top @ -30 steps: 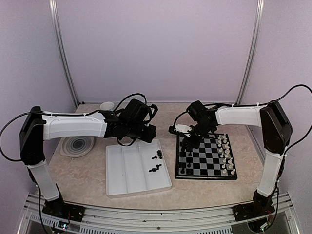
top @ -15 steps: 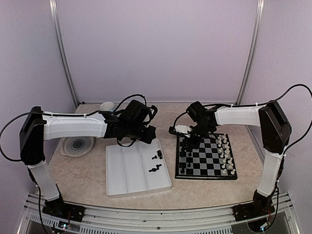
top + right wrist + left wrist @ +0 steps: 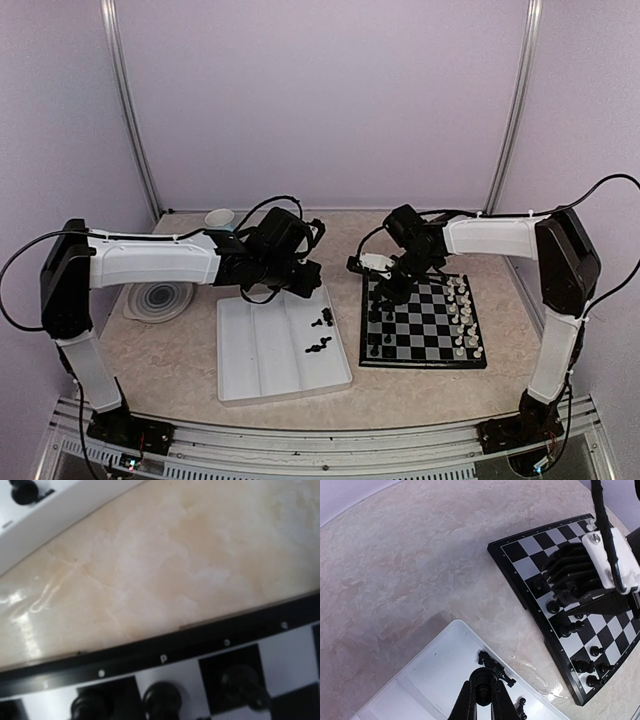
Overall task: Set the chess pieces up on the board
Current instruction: Place the queen at e8, then place the bishop on c8, then pick up the chess pile from the storage box.
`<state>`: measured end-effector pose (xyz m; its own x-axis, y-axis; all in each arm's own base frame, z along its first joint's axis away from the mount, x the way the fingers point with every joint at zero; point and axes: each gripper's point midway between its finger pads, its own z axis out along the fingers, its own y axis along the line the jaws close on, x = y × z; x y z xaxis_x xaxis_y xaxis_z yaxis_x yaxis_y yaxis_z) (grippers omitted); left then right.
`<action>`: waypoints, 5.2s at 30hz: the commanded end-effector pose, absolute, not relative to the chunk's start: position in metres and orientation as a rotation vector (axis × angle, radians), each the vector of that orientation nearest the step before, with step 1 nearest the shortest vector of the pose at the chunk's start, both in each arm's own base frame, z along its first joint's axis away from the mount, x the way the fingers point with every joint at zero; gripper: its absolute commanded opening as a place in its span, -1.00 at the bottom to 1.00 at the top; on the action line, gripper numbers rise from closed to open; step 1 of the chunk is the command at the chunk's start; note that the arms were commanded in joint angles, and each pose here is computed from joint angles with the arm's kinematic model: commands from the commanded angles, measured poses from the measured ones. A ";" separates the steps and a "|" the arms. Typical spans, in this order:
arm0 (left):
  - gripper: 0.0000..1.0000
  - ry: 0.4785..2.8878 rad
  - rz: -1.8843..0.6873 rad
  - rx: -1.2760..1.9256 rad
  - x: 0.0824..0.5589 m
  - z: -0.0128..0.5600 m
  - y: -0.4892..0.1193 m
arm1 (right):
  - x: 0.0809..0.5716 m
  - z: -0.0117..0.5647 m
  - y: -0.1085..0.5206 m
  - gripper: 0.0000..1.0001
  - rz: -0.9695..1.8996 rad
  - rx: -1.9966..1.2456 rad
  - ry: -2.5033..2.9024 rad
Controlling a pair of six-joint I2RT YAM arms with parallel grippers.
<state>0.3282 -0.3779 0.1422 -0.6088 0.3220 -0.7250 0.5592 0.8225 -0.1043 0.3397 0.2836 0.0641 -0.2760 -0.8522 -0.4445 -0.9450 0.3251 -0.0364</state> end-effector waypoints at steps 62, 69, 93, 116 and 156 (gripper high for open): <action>-1.00 2.311 -0.259 1.139 0.281 0.063 -0.512 | 0.322 0.120 0.171 -0.25 0.438 -1.127 2.113; -1.00 2.318 -0.291 1.149 0.278 0.060 -0.517 | 0.322 0.117 0.172 -0.26 0.443 -1.130 2.118; -0.67 2.327 -0.301 1.129 0.281 0.062 -0.519 | 0.321 0.116 0.172 -0.25 0.454 -1.135 2.120; 0.01 2.132 -0.513 0.831 0.291 0.221 -0.445 | 0.314 0.127 0.177 -0.25 0.484 -1.180 2.066; 0.26 2.193 -0.758 0.302 0.316 0.181 -0.286 | 0.227 0.028 0.406 -0.38 0.340 -2.202 1.895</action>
<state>0.3168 -0.2875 0.1694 -0.6943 -0.0057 -0.7197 0.4233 0.8055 -0.4147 0.2271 0.4135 0.0418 0.1547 -0.9110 -0.3823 -0.9873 -0.1565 -0.0268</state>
